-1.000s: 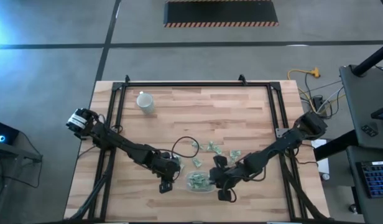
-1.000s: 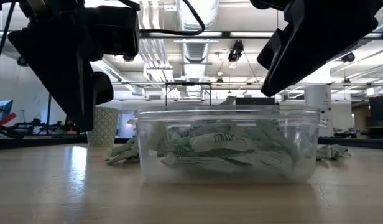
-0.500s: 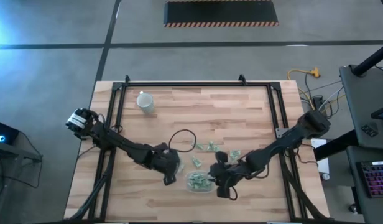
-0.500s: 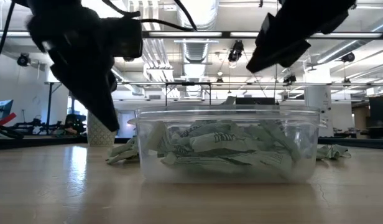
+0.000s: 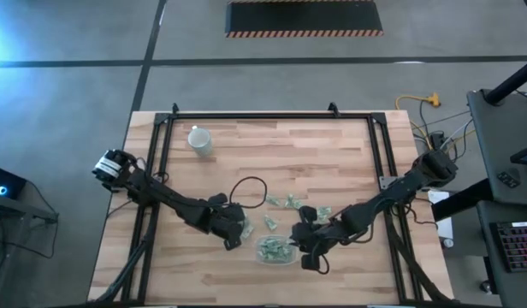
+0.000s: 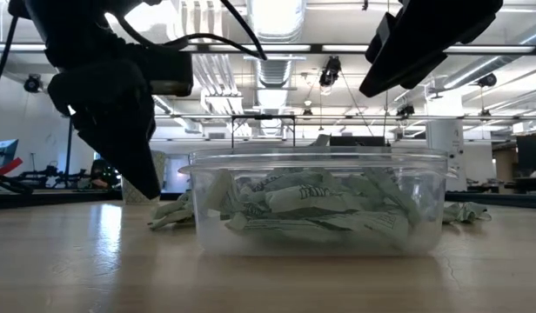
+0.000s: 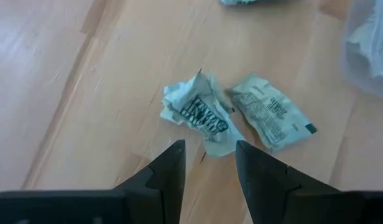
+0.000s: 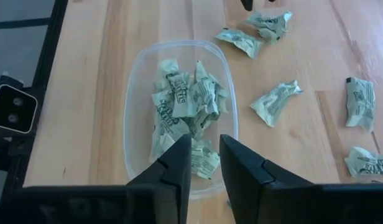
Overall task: Pick and place Stevia / Truvia into bins
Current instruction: Put the stevia packet into the transparent container
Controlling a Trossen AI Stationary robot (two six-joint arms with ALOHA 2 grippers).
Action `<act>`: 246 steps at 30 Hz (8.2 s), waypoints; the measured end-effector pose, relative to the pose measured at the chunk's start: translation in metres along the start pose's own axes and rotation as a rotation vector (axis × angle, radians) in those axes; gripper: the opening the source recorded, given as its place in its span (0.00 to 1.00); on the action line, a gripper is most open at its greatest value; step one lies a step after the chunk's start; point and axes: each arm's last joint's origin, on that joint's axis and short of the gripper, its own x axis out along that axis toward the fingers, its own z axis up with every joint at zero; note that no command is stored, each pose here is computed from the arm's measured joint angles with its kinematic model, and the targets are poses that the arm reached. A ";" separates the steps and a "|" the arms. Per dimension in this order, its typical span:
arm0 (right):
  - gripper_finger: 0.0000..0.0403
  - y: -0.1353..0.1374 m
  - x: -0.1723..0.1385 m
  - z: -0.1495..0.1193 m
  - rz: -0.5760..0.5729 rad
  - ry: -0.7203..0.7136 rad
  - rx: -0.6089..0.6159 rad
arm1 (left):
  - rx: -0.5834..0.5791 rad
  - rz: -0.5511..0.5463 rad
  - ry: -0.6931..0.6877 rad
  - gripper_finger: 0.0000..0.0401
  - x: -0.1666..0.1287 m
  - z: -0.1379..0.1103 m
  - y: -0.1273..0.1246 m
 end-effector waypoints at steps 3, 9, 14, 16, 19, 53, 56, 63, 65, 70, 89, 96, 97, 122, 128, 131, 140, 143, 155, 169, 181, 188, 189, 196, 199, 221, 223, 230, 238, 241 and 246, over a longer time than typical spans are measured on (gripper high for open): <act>0.17 0.000 0.000 0.000 -0.001 0.002 -0.002 | 0.005 -0.014 -0.016 0.31 0.001 0.000 -0.001; 0.16 -0.001 0.000 -0.001 -0.008 0.003 -0.005 | -0.006 -0.060 -0.063 0.31 0.011 -0.007 0.003; 0.16 -0.001 0.001 -0.002 -0.011 0.003 -0.006 | -0.004 -0.050 -0.044 0.31 0.016 -0.015 0.009; 0.16 -0.001 0.001 -0.002 -0.012 0.005 -0.005 | -0.006 -0.046 -0.038 0.31 0.018 -0.017 0.011; 0.16 -0.001 0.001 -0.002 -0.012 0.006 -0.004 | -0.026 -0.042 -0.034 0.31 0.020 -0.019 0.013; 0.15 -0.028 -0.033 -0.050 -0.374 0.324 0.153 | -0.041 -0.329 -0.253 0.00 -0.038 0.012 0.006; 0.15 -0.032 -0.041 -0.055 -0.394 0.291 0.178 | -0.004 -0.449 -0.388 0.00 -0.049 0.024 -0.002; 0.15 -0.046 -0.059 -0.063 -0.393 0.242 0.235 | 0.054 -0.494 -0.463 0.00 -0.043 0.036 -0.016; 0.14 -0.049 -0.064 -0.064 -0.389 0.220 0.240 | 0.068 -0.523 -0.443 0.00 -0.035 0.036 -0.021; 0.14 -0.056 -0.072 -0.068 -0.376 0.164 0.255 | 0.107 -0.586 -0.362 0.00 -0.015 0.039 -0.036; 0.19 -0.073 -0.060 -0.102 -0.395 0.148 0.359 | 0.139 -0.605 -0.160 0.12 0.015 0.040 -0.056; 0.24 -0.073 -0.058 -0.103 -0.382 0.136 0.363 | 0.135 -0.583 -0.133 0.29 0.010 0.040 -0.051; 0.24 -0.073 -0.058 -0.104 -0.382 0.139 0.354 | 0.135 -0.580 -0.128 0.30 0.007 0.040 -0.050; 0.22 -0.106 -0.035 -0.107 -0.214 0.207 0.152 | -0.013 -0.359 -0.272 0.32 -0.078 0.048 -0.009; 0.22 -0.117 -0.032 -0.108 -0.198 0.246 0.130 | 0.002 -0.341 -0.270 0.32 -0.079 0.047 -0.007; 0.22 -0.120 -0.031 -0.109 -0.166 0.269 0.113 | 0.006 -0.330 -0.258 0.32 -0.077 0.045 -0.007; 0.22 -0.121 -0.029 -0.111 -0.143 0.277 0.063 | 0.009 -0.323 -0.250 0.32 -0.074 0.045 -0.007; 0.22 -0.122 -0.029 -0.114 -0.150 0.285 0.076 | 0.009 -0.323 -0.251 0.32 -0.074 0.045 -0.008; 0.18 -0.126 -0.028 -0.125 -0.184 0.304 0.163 | 0.009 -0.321 -0.249 0.32 -0.073 0.045 -0.008; 0.02 -0.119 -0.031 -0.106 -0.161 0.249 0.240 | 0.010 -0.321 -0.248 0.32 -0.073 0.045 -0.008; 0.02 -0.079 -0.050 -0.031 0.100 -0.106 0.196 | 0.032 -0.268 -0.183 0.32 -0.065 0.034 -0.002; 0.02 -0.066 -0.061 -0.010 0.158 -0.210 0.174 | -0.014 -0.239 -0.133 0.32 -0.052 0.021 0.005; 0.02 -0.065 -0.061 -0.010 0.161 -0.210 0.172 | -0.024 -0.240 -0.132 0.32 -0.052 0.020 0.005; 0.02 -0.049 -0.060 -0.010 0.240 -0.261 0.179 | -0.030 -0.241 -0.132 0.32 -0.051 0.020 0.005; 0.02 -0.035 -0.050 -0.010 0.298 -0.298 0.172 | -0.030 -0.240 -0.132 0.32 -0.050 0.019 0.005; 0.04 0.000 0.032 -0.021 0.220 -0.040 0.060 | -0.041 -0.254 -0.160 0.32 -0.051 0.021 0.004; 0.08 0.000 0.030 -0.020 0.222 -0.044 0.042 | -0.040 -0.253 -0.159 0.32 -0.051 0.021 0.004; 0.24 0.000 0.025 -0.017 0.228 -0.055 0.038 | -0.039 -0.251 -0.158 0.32 -0.050 0.020 0.005; 0.31 -0.014 0.002 -0.020 0.049 0.011 0.105 | -0.079 -0.223 -0.132 0.32 -0.038 0.008 0.012; 0.29 -0.021 -0.014 -0.020 -0.026 0.019 0.123 | -0.126 -0.181 -0.130 0.32 -0.033 0.003 0.017; 0.26 -0.030 -0.034 -0.021 -0.095 0.039 0.115 | -0.050 -0.194 -0.187 0.32 -0.023 -0.005 0.021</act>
